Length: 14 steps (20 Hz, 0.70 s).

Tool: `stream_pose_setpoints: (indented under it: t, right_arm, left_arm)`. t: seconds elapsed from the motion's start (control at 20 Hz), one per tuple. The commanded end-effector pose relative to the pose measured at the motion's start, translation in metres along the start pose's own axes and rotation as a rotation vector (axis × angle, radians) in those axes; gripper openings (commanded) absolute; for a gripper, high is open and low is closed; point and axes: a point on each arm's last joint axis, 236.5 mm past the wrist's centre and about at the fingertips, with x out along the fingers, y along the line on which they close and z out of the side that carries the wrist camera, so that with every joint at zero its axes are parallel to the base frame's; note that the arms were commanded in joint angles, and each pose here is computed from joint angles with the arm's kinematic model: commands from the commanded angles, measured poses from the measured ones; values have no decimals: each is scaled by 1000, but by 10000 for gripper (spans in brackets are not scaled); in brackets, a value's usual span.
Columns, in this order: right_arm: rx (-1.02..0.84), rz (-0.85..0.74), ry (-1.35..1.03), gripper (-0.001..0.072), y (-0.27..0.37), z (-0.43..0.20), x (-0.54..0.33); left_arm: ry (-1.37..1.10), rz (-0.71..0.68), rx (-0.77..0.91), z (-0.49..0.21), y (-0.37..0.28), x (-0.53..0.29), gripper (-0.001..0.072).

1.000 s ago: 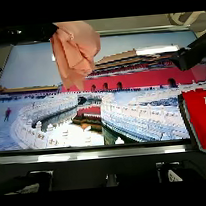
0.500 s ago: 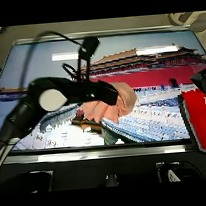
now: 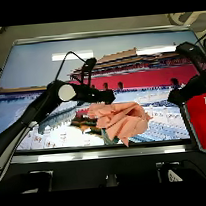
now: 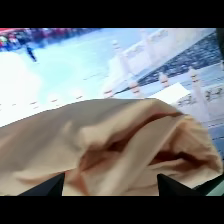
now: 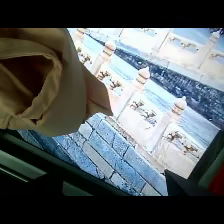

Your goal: Fold the shirts.

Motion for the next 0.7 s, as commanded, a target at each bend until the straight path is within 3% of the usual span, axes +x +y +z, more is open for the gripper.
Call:
stream_pose_setpoints:
  t: [0.0,0.15,0.3,0.65]
  right_arm:
    - [16,170,19,672,36,-15,39]
    - [38,239,55,672,52,-35,72]
    - [52,278,107,682,60,-58,103]
    - [67,292,123,708,65,-72,127]
  left_arm:
    - [237,144,-13,-39,85,-45,720]
    - [385,163,-90,-95,116,-21,720]
    - [401,22,-213,-140,94,28,719]
    - [323,-10,-282,-155,81,84,719]
